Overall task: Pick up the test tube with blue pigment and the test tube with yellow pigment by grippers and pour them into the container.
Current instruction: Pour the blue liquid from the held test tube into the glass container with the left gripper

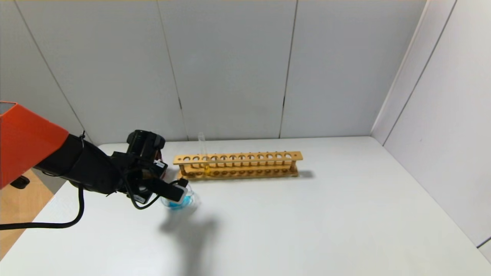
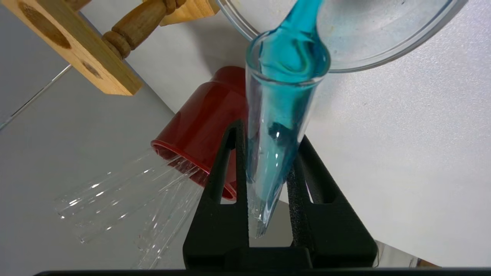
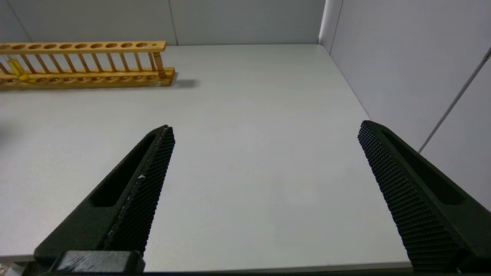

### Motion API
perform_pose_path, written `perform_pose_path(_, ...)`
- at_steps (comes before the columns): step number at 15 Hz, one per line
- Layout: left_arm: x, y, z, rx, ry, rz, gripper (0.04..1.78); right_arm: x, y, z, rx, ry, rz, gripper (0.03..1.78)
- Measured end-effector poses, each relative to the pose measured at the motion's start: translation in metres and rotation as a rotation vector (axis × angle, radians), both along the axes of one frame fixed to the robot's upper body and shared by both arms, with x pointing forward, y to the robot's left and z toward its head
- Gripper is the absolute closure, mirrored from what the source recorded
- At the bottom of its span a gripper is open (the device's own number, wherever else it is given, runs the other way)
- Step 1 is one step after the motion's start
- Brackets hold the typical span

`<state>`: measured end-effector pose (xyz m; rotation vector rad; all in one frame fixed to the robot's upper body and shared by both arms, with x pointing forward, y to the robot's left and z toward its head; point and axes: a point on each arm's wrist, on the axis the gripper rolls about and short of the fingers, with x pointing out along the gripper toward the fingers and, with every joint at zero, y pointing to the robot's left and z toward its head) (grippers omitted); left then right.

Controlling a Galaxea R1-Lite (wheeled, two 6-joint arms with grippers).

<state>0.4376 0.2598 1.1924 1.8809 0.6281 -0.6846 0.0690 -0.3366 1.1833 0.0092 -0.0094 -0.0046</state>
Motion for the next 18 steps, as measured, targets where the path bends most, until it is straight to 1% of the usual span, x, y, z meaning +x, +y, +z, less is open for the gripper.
perform_pose_path(5, 0.003, -0.003, 0.001, 0.034, -0.006, -0.015, 1.48, 0.0, 0.0, 0.0, 0.0, 0.0, 0.0, 0.06)
perform_pose_path(10, 0.005, -0.01, 0.005, 0.082, -0.031, -0.009, 1.48, 0.0, 0.0, 0.0, 0.0, -0.001, 0.0, 0.06)
perform_pose_path(15, 0.004, -0.011, 0.009, 0.137, -0.045, 0.009, 1.48, 0.0, 0.0, 0.0, 0.0, 0.0, 0.0, 0.06)
perform_pose_path(18, -0.001, -0.019, 0.012, 0.173, -0.056, -0.002, 1.48, 0.0, 0.0, 0.0, 0.0, 0.0, 0.0, 0.06)
